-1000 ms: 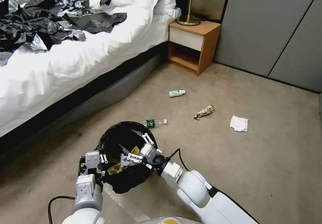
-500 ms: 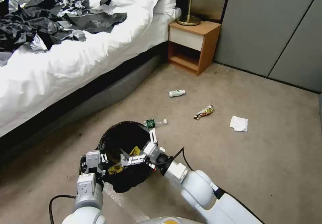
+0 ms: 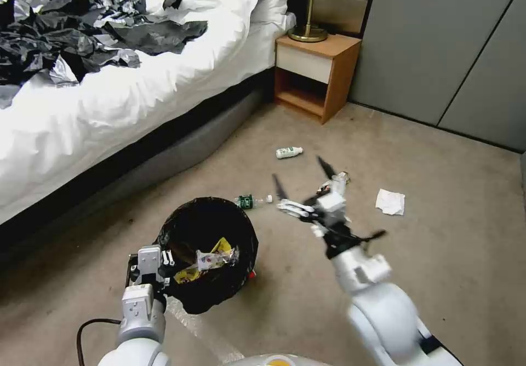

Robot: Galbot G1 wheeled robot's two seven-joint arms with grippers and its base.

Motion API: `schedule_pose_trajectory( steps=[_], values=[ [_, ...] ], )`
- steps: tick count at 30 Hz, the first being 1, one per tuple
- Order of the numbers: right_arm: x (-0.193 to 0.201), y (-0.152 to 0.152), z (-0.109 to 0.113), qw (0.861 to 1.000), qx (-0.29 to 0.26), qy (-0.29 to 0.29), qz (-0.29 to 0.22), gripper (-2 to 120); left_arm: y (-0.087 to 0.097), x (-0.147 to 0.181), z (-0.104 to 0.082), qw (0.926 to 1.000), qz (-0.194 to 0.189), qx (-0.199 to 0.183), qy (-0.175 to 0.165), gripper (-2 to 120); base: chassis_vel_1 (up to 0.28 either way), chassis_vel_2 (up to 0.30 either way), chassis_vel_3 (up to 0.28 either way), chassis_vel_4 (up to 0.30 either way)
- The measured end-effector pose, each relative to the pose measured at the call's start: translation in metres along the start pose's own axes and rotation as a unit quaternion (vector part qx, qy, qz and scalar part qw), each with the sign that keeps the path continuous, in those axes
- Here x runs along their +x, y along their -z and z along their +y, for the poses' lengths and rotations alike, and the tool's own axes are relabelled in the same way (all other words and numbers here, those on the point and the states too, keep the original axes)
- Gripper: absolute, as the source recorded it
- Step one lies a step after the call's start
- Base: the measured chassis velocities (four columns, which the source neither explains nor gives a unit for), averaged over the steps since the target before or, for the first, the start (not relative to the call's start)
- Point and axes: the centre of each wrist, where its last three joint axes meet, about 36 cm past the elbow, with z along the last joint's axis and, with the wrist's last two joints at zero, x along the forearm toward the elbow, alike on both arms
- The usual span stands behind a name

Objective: Pick up the trash bin, then pick up the garbage from the floor and place it into the trash bin.

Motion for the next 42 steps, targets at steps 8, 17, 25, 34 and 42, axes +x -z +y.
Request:
schedule_pose_trajectory(
  steps=[8, 17, 25, 34, 42],
  values=[
    [0.023, -0.016, -0.002, 0.998, -0.001, -0.051, 0.027, 100, -0.001, 0.002, 0.000, 1.0000, 0.003, -0.002, -0.001, 3, 0.000, 0.000, 0.000, 0.000],
    [0.029, -0.027, 0.001, 0.997, -0.007, -0.066, 0.026, 100, 0.000, 0.005, 0.001, 1.0000, 0.005, -0.004, -0.001, 3, 0.000, 0.000, 0.000, 0.000],
    [0.029, -0.027, 0.002, 0.997, -0.012, -0.068, 0.019, 100, 0.000, 0.005, 0.001, 1.0000, 0.004, -0.004, -0.001, 3, -0.035, -0.034, -0.032, -0.033],
    [0.027, -0.026, 0.001, 0.998, -0.012, -0.067, 0.009, 100, 0.001, 0.006, 0.001, 1.0000, 0.004, -0.004, 0.000, 3, -0.085, -0.096, -0.074, -0.076],
    [0.027, -0.028, 0.000, 0.998, -0.011, -0.066, 0.007, 100, 0.001, 0.006, 0.001, 1.0000, 0.004, -0.003, 0.000, 3, -0.113, -0.111, -0.117, -0.118]
  ],
)
